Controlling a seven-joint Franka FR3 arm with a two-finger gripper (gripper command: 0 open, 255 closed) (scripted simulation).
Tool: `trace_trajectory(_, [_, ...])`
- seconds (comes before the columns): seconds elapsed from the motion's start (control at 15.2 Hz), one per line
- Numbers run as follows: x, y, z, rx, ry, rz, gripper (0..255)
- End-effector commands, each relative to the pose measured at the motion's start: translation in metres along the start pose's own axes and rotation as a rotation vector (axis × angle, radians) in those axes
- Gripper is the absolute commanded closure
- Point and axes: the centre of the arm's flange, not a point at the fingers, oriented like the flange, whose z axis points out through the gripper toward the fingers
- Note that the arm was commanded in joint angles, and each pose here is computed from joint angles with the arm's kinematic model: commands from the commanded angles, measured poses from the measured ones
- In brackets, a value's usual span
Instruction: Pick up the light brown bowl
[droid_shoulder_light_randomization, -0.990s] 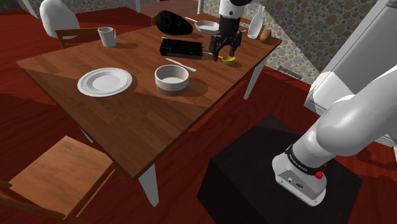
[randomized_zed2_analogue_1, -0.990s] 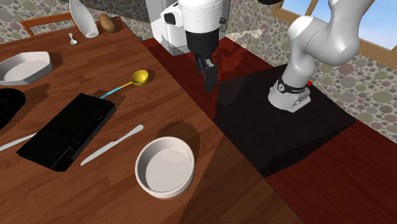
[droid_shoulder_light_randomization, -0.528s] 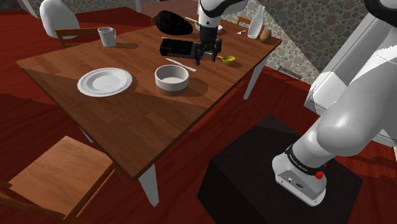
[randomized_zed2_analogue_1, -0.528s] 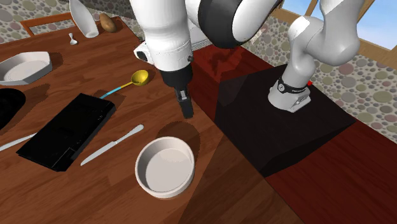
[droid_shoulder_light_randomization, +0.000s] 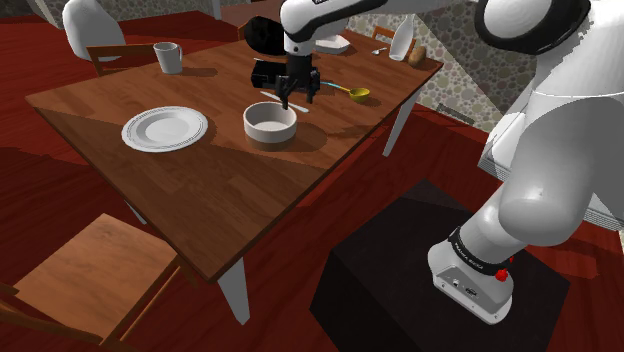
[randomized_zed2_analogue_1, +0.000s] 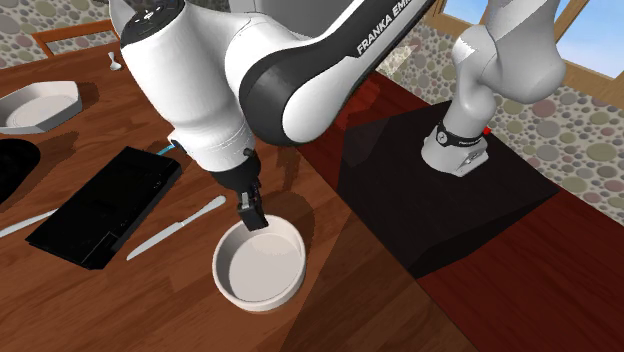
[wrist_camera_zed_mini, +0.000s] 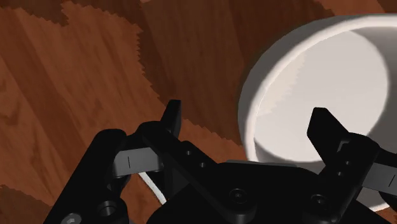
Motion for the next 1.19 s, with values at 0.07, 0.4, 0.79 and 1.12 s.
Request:
trace_trajectory(0.07, [0.018,-0.009,0.016,0.005,-0.004,0.000,0])
trace_trajectory(0.4, [0.021,-0.009,0.042,0.005,-0.004,0.000,0])
trace_trajectory(0.79, [0.022,-0.009,0.051,0.005,-0.004,0.000,255])
trace_trajectory(1.12, [0.022,-0.009,0.051,0.005,-0.004,0.000,255])
